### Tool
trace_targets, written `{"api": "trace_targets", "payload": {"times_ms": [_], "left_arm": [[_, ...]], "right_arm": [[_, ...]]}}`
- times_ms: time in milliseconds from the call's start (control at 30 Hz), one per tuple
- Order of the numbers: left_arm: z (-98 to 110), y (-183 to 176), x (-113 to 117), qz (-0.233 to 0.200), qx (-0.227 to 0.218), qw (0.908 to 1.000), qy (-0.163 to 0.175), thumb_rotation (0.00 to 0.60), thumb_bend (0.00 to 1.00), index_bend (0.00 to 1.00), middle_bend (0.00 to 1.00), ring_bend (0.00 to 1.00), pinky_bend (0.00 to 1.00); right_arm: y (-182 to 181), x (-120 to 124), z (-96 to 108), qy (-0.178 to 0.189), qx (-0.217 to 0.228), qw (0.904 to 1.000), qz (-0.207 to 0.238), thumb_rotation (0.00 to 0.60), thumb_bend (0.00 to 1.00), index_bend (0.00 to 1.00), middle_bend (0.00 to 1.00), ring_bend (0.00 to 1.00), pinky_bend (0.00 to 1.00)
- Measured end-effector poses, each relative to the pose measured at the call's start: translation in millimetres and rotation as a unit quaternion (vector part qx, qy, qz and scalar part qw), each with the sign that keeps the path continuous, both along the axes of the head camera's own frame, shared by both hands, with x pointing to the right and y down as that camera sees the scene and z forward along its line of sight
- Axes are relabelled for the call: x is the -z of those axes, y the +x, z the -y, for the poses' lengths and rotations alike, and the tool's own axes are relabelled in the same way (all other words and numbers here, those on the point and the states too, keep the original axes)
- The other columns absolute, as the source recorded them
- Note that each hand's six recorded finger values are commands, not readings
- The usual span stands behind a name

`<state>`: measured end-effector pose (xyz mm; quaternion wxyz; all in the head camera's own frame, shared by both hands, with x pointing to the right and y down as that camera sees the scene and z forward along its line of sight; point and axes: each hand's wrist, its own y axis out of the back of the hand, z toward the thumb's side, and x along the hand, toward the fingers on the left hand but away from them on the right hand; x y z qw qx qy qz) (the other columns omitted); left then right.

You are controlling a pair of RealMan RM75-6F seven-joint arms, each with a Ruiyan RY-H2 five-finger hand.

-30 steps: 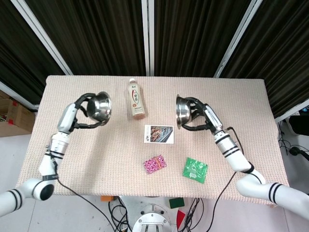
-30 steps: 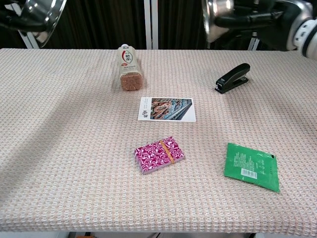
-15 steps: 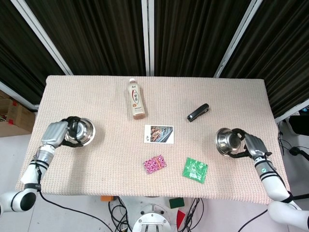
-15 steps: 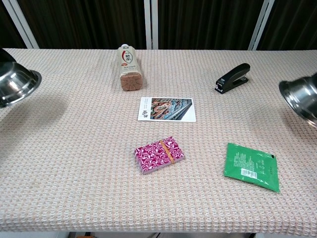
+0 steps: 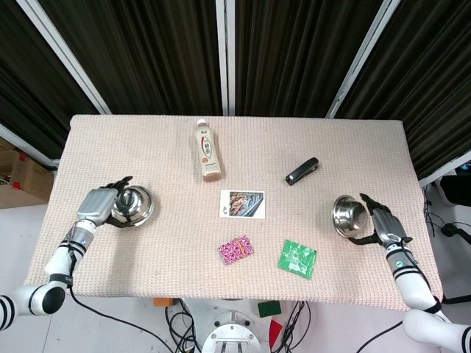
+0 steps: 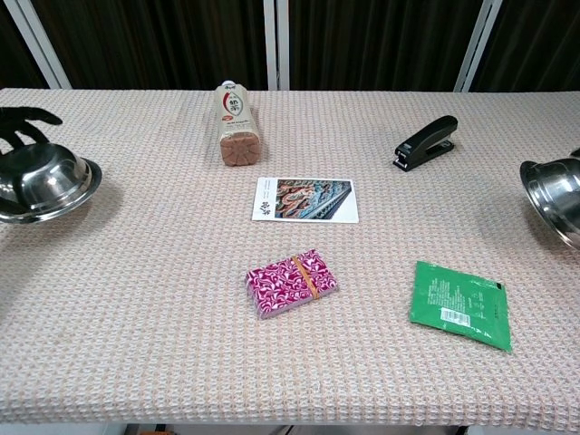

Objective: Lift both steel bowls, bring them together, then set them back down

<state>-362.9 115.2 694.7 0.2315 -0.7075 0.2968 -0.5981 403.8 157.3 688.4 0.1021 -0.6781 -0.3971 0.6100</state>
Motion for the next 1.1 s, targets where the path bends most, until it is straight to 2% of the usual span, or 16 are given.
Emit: {"api": "trace_targets", "payload": {"times_ms": [233, 300, 400, 567, 633, 733, 867, 1033, 1100], "left_arm": [[-2, -3, 6, -0.002, 0.009, 0.9999, 0.011, 0.6, 0.0, 0.0, 0.0, 0.0, 0.16], [-2, -4, 10, -0.004, 0.014, 0.9997, 0.019, 0.577, 0.0, 0.0, 0.0, 0.0, 0.15], [-1, -7, 20, -0.011, 0.03, 0.9981, 0.052, 0.492, 0.0, 0.0, 0.0, 0.0, 0.14], [-11, -17, 53, -0.02, 0.062, 0.9868, 0.148, 0.484, 0.0, 0.0, 0.0, 0.0, 0.14], [-27, -24, 69, -0.013, 0.074, 0.9803, 0.182, 0.481, 0.0, 0.0, 0.0, 0.0, 0.13], [-64, -34, 87, 0.007, 0.102, 0.9727, 0.208, 0.481, 0.0, 0.0, 0.0, 0.0, 0.13], [-116, -40, 100, 0.039, 0.125, 0.9693, 0.208, 0.48, 0.0, 0.0, 0.0, 0.0, 0.13], [-153, -28, 109, 0.056, 0.112, 0.9735, 0.191, 0.48, 0.0, 0.0, 0.0, 0.0, 0.12], [-157, -25, 111, 0.054, 0.111, 0.9744, 0.188, 0.479, 0.0, 0.0, 0.0, 0.0, 0.12]], "right_arm": [[-2, 9, 0, 0.018, -0.005, 0.9998, 0.01, 0.6, 0.0, 0.0, 0.0, 0.0, 0.0], [-3, 12, 1, 0.028, -0.006, 0.9995, 0.015, 0.6, 0.0, 0.0, 0.0, 0.0, 0.0], [-4, 20, 2, 0.053, -0.006, 0.9984, 0.019, 0.6, 0.0, 0.0, 0.0, 0.0, 0.0], [-2, 40, -7, 0.107, 0.009, 0.9942, -0.002, 0.6, 0.0, 0.0, 0.0, 0.0, 0.0], [1, 48, -13, 0.123, 0.018, 0.992, -0.024, 0.6, 0.0, 0.0, 0.0, 0.0, 0.0], [11, 61, -27, 0.145, 0.039, 0.9855, -0.08, 0.6, 0.0, 0.0, 0.0, 0.0, 0.0], [27, 77, -54, 0.16, 0.065, 0.9719, -0.16, 0.6, 0.0, 0.0, 0.0, 0.0, 0.0], [21, 77, -70, 0.169, 0.096, 0.9667, -0.167, 0.6, 0.0, 0.0, 0.0, 0.0, 0.0], [14, 74, -73, 0.172, 0.109, 0.9656, -0.162, 0.6, 0.0, 0.0, 0.0, 0.0, 0.0]]}}
